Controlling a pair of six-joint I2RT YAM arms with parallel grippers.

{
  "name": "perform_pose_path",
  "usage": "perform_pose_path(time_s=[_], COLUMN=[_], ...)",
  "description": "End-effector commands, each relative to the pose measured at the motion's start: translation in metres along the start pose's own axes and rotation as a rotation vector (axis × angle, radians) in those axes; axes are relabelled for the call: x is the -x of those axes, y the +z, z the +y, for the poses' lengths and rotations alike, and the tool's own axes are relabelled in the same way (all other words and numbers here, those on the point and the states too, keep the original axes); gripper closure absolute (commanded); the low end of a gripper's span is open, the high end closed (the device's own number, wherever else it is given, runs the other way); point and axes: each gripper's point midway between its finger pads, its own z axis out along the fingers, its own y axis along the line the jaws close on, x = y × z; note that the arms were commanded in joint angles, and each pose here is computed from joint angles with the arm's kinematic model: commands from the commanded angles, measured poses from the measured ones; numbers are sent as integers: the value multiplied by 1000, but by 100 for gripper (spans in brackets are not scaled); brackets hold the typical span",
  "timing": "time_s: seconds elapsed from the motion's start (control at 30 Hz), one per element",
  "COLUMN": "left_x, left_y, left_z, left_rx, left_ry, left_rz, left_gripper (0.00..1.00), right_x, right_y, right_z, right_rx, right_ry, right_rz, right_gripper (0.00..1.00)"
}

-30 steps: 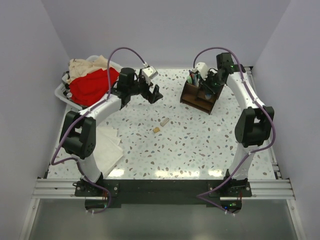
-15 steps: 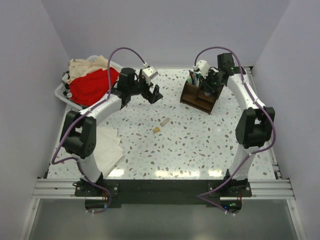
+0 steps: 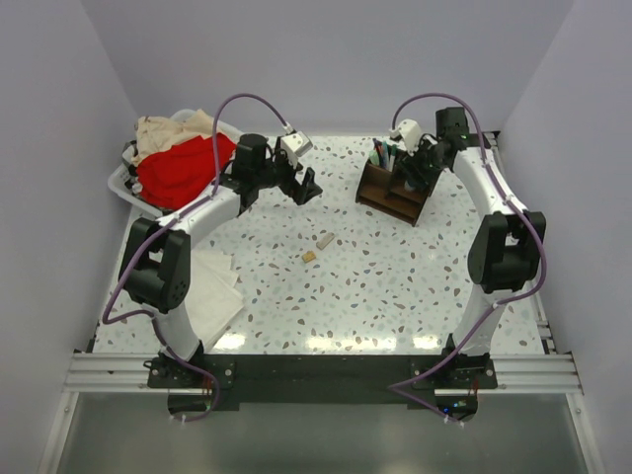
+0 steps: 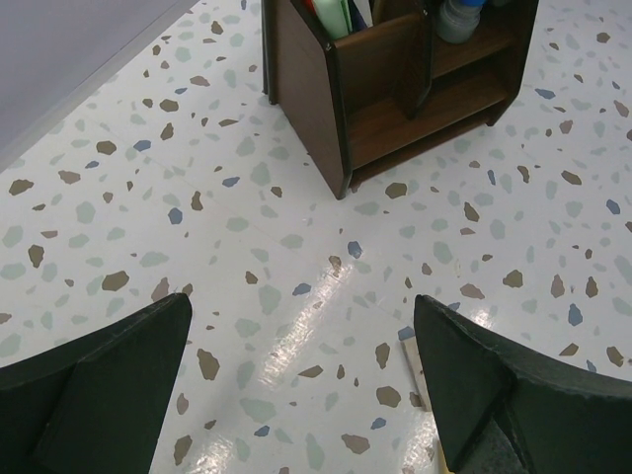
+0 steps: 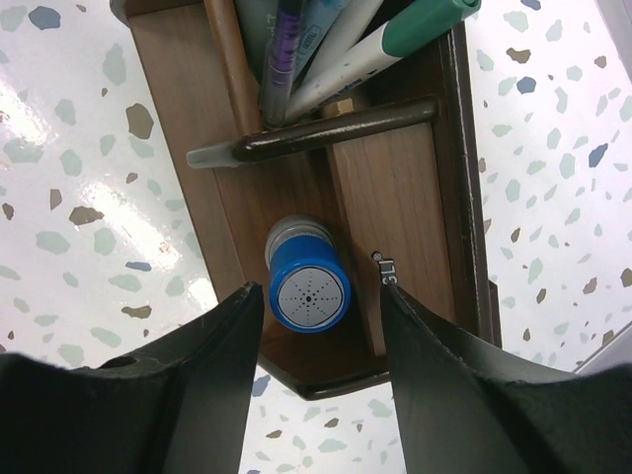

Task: Sort the stationery into containers
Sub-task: Place the stationery in the storage box, then move the storage box to the center of the board.

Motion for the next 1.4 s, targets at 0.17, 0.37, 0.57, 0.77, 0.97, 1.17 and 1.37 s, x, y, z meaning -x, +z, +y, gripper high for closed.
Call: perform_pose_path(time_s=[0.17, 0.37, 0.57, 0.77, 0.97, 1.17, 1.37], left_x=[25, 8, 31, 36, 8, 3, 13], left_y=[-2, 3, 33, 73, 111, 135, 164], left_z=[7, 43, 80, 69, 49, 48, 40], left_rx=[17, 185, 249, 100, -36, -46, -37], left_ry=[42, 111, 152, 17, -110, -104, -87], left_rz=[-65, 6, -39, -162, -228, -280, -348], left_gripper=[0, 0, 11, 61, 100, 100, 100], right_x=[39, 55, 19, -29, -54, -86, -92], right_y=[-49, -101, -123, -97, -73, -49, -16], right_z=[-15, -22, -31, -33, -46, -58, -52], right_rx=[-95, -193, -447, -568, -606, -594, -512], right_ry=[8, 98, 304, 518, 633, 741, 771], right_rz=[-124, -193, -230, -132, -60, 9, 23], right_gripper=[37, 36, 76, 100, 100, 100, 100])
